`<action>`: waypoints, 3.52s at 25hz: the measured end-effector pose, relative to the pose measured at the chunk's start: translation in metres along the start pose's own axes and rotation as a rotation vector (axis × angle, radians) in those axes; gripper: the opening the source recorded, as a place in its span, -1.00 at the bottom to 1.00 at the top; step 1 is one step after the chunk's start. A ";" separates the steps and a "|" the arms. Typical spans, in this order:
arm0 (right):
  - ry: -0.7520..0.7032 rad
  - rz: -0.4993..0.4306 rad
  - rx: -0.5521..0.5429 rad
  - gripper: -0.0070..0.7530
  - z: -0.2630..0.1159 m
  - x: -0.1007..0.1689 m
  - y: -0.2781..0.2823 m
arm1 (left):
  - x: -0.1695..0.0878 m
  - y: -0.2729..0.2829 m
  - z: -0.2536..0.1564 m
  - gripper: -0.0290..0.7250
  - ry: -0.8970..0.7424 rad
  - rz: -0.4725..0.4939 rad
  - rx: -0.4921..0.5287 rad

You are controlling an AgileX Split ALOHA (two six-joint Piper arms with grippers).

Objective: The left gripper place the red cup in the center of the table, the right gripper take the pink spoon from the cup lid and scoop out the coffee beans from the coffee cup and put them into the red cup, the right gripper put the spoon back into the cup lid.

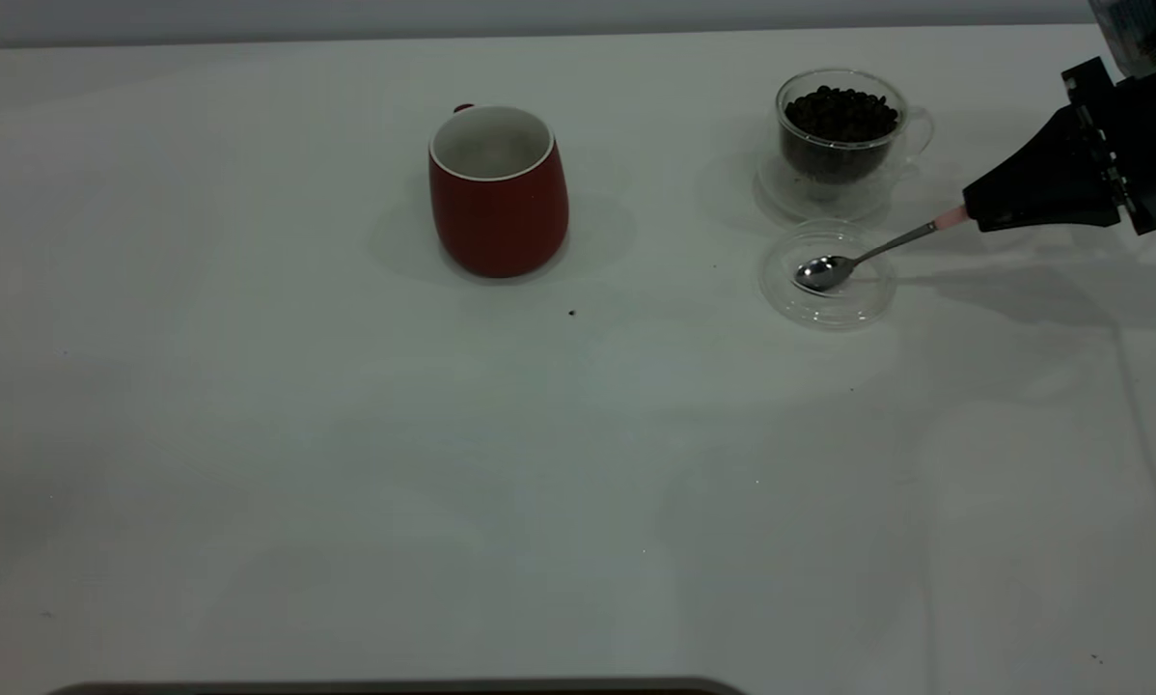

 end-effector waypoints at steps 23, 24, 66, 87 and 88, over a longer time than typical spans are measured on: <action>0.109 0.002 0.018 0.32 -0.006 0.000 -0.018 | 0.000 0.000 0.000 0.63 0.000 0.000 0.000; 0.107 -0.013 0.010 0.36 -0.005 -0.003 -0.018 | 0.000 0.000 0.000 0.63 0.000 0.000 0.000; 0.144 -0.580 0.447 0.27 -0.153 0.236 0.176 | 0.000 0.000 0.000 0.63 0.000 0.000 0.000; 0.419 -0.755 -0.186 0.27 -0.203 0.292 0.233 | 0.000 0.000 0.000 0.63 0.000 0.000 0.000; 0.441 -0.763 -0.228 0.27 -0.206 0.296 0.236 | 0.000 0.000 0.000 0.63 0.000 0.000 0.000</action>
Point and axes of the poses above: a point on each arm's last joint axis where the gripper is mounted, y pointing back along that axis away from the gripper, x along the wrist's bending axis when the last joint is at zero, z = x × y, the point moved 7 cm from there along -y, pointing out along that axis toward the gripper, and after that the axes turned 14 degrees about y, right-handed, at the moved point
